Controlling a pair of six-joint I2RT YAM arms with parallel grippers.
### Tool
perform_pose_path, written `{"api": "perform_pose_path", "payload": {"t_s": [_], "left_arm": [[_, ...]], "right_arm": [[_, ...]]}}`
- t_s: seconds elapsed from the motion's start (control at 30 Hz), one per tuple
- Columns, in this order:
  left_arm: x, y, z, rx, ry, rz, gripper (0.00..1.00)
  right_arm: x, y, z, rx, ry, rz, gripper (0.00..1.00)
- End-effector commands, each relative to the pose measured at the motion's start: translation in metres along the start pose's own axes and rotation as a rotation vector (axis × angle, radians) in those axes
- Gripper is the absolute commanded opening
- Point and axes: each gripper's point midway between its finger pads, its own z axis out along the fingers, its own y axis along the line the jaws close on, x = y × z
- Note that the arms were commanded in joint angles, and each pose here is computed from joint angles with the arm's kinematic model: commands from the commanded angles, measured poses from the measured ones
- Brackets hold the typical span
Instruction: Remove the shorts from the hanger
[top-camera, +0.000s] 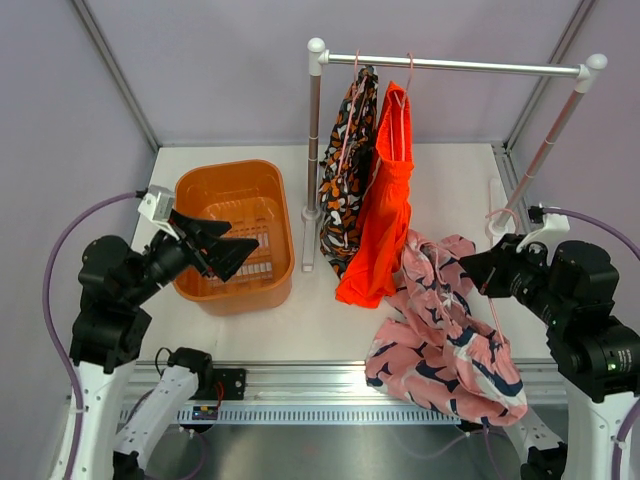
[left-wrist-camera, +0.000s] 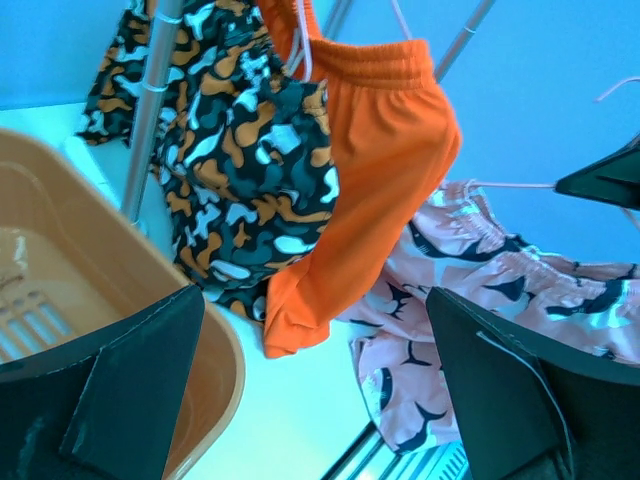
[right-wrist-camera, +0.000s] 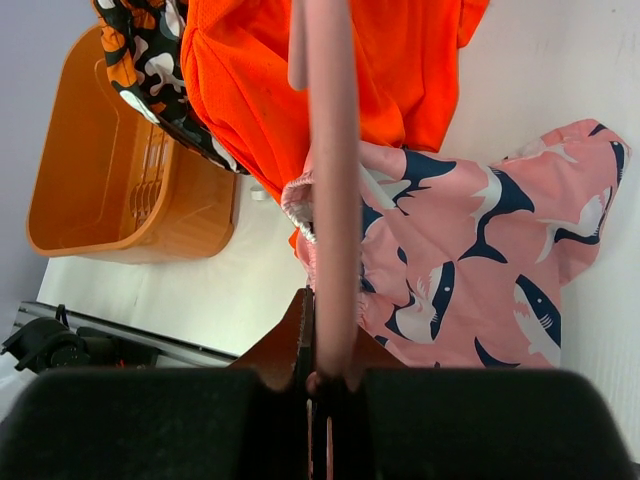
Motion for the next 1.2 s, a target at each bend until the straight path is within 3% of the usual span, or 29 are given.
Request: {"api": "perform_pose_path", "payload": {"t_s": [0.0, 0.07, 0.13, 0.17, 0.3, 0.47, 0.63, 0.8, 1.17], "left_arm": [[-0.03, -0.011, 0.013, 0.014, -0.031, 0.025, 0.98], [-0.023, -0.015, 0.037, 0.025, 0.042, 0.048, 0.98], [-0.027, -0.009, 0.059, -0.071, 0.069, 0.076, 0.98], [-0.017, -0.033, 0.065, -0.01, 0.105, 0.1, 0.98], [0.001, -0.06, 0.093, -0.054, 0.122, 0.143, 0.98], [0.054, -0.12, 0.127, -0.012, 0.186, 0.164, 0.98], [0.087, -0.156, 0.169, -0.066, 0.16, 0.157, 0.98], [0.082, -0.192, 0.193, -0.06, 0.115, 0.126, 0.98], [0.108, -0.209, 0.224, -0.149, 0.153, 0.152, 0.97]], "right_arm": [[-0.012, 0.01, 0.002, -0.043, -0.013, -0.013, 0.0], [-0.012, 0.009, 0.006, -0.036, -0.008, -0.012, 0.0], [-0.012, 0.007, 0.009, -0.03, -0.005, -0.011, 0.0], [-0.012, 0.008, 0.009, -0.034, -0.004, -0.011, 0.0], [-0.012, 0.008, 0.008, -0.036, -0.003, -0.011, 0.0], [-0.009, 0.011, 0.002, -0.045, 0.002, -0.006, 0.0], [-0.007, 0.017, -0.015, -0.067, -0.012, -0.009, 0.0], [0.003, 0.016, -0.04, -0.052, -0.016, -0.033, 0.0], [0.018, 0.009, -0.077, -0.01, -0.052, -0.061, 0.0]]}}
